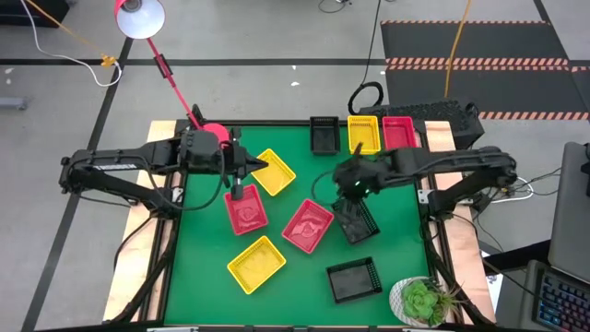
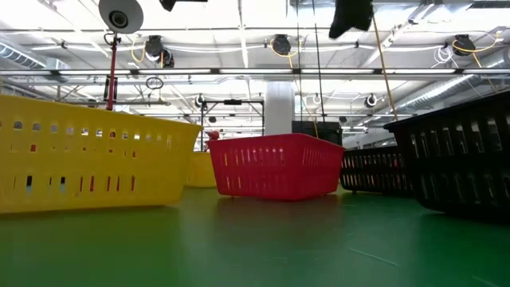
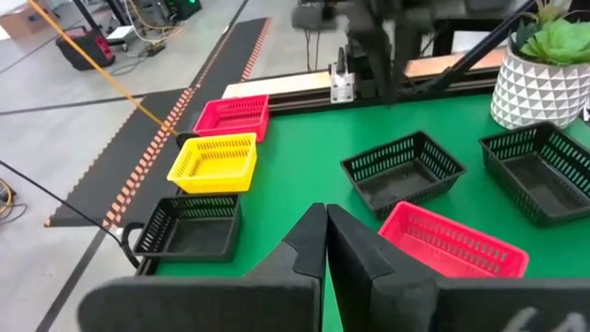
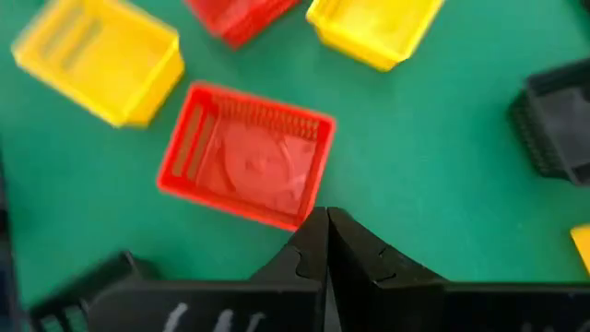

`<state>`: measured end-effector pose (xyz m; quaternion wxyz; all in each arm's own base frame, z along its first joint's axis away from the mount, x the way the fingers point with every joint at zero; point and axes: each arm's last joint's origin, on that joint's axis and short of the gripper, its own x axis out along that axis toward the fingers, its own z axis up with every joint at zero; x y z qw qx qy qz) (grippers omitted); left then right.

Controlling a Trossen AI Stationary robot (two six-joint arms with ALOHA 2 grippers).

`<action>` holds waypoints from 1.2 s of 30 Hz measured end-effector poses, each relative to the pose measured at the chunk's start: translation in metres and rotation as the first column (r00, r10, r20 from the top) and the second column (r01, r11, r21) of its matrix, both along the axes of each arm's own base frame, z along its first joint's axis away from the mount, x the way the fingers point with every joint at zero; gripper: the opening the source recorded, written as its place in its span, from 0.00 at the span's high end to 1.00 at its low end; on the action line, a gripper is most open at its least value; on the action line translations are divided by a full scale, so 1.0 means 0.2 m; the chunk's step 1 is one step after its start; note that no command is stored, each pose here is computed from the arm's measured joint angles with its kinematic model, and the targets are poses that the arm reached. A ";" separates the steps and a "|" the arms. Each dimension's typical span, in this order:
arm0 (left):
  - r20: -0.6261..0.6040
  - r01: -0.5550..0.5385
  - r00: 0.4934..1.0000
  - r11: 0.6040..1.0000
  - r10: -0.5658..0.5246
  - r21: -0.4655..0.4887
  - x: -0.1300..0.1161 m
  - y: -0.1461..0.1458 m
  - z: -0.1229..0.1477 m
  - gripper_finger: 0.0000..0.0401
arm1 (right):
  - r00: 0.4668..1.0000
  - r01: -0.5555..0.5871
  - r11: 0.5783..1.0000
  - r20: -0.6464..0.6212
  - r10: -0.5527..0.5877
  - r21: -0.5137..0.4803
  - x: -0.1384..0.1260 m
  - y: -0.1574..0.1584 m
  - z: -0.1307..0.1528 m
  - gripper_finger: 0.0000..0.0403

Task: Stack baskets by color
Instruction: Stack the bottom right red bin on the top red bin

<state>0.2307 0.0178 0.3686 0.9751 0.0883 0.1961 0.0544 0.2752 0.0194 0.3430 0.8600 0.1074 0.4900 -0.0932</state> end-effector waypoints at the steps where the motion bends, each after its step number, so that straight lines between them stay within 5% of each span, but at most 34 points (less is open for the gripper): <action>1: 0.002 0.000 1.000 1.000 0.000 0.000 0.00 0.00 0.00 0.96 | 0.999 -0.042 0.999 -0.020 0.042 -0.008 0.02 0.01 -0.02 1.00; 11: 0.001 0.000 1.000 1.000 0.000 0.001 0.00 0.00 0.00 0.98 | 0.908 -0.411 0.902 -0.145 0.393 -0.131 0.19 0.15 -0.21 0.86; 18: 0.001 0.000 1.000 1.000 0.000 0.001 0.00 0.00 0.00 0.93 | 0.807 -0.581 0.806 -0.207 0.553 -0.112 0.28 0.24 -0.36 0.74; 36: -0.003 -0.001 1.000 1.000 0.001 0.000 0.00 0.00 0.00 0.97 | 0.630 -0.761 0.648 -0.296 0.718 -0.046 0.39 0.29 -0.59 0.76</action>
